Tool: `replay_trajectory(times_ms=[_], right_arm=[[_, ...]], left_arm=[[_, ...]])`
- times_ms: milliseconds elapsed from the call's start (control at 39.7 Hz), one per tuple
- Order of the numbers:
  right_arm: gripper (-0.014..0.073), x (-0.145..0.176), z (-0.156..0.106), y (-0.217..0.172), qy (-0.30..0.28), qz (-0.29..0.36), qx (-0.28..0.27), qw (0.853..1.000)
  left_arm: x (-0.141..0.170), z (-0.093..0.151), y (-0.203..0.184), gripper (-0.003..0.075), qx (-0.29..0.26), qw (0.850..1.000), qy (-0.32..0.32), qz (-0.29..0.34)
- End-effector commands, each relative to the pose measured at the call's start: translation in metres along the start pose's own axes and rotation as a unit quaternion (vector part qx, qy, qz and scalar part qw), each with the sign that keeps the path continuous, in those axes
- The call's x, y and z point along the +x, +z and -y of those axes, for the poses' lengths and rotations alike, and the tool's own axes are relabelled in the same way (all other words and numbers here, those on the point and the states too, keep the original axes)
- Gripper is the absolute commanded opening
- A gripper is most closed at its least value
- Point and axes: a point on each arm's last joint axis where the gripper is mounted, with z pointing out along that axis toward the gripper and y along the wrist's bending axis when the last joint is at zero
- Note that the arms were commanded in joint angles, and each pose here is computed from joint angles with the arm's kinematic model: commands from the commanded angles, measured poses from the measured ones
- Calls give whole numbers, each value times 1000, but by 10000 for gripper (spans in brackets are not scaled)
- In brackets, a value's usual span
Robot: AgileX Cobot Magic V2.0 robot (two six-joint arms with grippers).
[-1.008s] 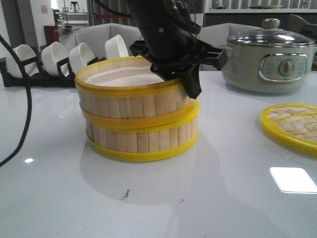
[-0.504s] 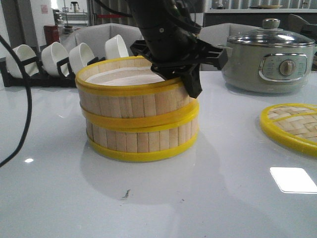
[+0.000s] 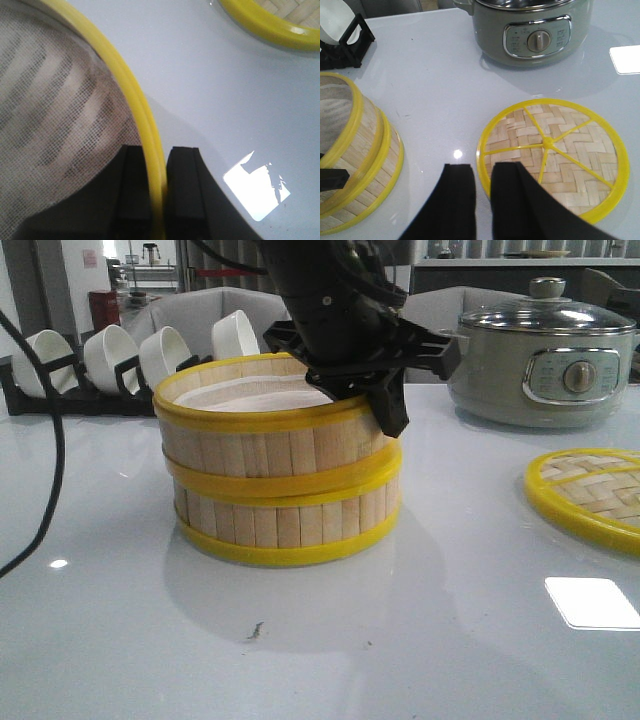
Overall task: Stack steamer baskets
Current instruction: 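Lower the held basket onto the middle basket and open the left gripper, then raise the left gripper away from the stacked baskets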
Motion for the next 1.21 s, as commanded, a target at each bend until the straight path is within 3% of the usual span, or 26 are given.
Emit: replay_trajectory(times_ms=[0,151,428,832,1185], right_arm=[[241,-19,-3,-7,-4,63,-4,998],[241,-19,-3,-7,-4,63,-4,998],[241,-19,-3,-7,-4,63,-4,998],[241,-19,-3,-7,-4,63,-4,998],[241,-19,-3,-7,-4,63,-4,998]], left_arm=[[-27,6,-36,85,8,996,-1,94],[-25,6,-36,127,8,996,-1,87],[-23,6,-35,331,9,997,-1,76],[-27,3,-56,337,-1,996,6,87],[-50,-6,-130,337,-16,985,-5,171]])
